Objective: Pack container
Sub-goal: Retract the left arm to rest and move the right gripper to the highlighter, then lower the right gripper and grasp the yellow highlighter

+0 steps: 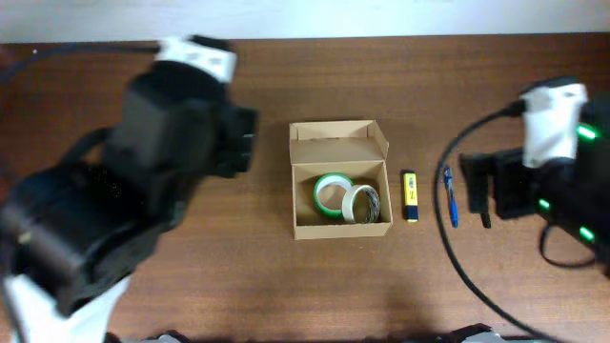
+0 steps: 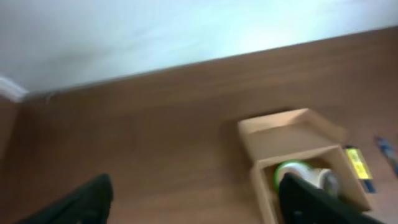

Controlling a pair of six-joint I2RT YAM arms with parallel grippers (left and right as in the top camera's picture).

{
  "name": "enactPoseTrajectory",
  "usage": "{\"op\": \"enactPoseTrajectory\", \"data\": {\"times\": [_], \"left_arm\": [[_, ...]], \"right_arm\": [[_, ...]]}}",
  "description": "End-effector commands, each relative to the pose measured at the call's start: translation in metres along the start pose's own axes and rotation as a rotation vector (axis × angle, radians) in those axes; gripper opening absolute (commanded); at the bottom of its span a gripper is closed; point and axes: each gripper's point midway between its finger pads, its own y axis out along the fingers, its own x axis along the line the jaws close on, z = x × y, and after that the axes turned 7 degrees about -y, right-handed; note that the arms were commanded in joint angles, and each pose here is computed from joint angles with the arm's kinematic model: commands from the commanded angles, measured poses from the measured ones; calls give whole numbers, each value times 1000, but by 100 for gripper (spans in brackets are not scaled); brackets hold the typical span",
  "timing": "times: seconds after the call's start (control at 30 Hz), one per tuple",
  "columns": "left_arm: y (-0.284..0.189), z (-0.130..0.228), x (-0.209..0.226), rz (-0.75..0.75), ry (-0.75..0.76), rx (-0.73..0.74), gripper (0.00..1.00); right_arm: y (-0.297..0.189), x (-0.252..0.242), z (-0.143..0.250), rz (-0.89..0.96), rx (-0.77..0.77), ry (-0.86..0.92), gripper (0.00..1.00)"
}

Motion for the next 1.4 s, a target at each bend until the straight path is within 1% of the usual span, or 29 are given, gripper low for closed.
{"op": "enactPoseTrajectory", "data": {"times": [0.0,0.03,0.07,0.2,0.23,0.4,0.53,0.7,0.77,0.93,1.03,1.17,1.37], "left_arm": [[-18,7,46,-116,-133,-12,93],[-31,15,66,-153,-174,-10,93],[-38,19,73,-165,-191,-11,93],[-64,23,82,-128,-219,-62,93],[-79,26,86,-107,-234,-95,93],[-111,35,93,-49,-263,-160,93],[-128,50,102,-39,-273,-186,94],[-129,79,109,-51,-262,-155,94],[-124,92,111,-61,-251,-127,94],[-110,117,112,-85,-224,-59,95],[-105,122,112,-93,-215,-39,95],[-105,122,113,-104,-215,-41,96],[-105,121,116,-117,-215,-46,96]], "right_arm": [[34,6,19,-10,146,-2,99],[50,9,29,-17,213,-5,99],[57,11,34,-20,246,1,99],[80,21,54,-53,357,0,99],[87,26,63,-78,400,0,99],[99,30,81,-79,478,40,99],[112,25,92,-78,514,112,99],[133,14,110,-102,560,227,99],[145,9,121,-111,578,245,99],[179,4,155,-125,652,299,99],[202,10,176,-144,698,305,99],[230,26,195,-217,735,312,99],[266,29,207,-261,778,261,99]]}}
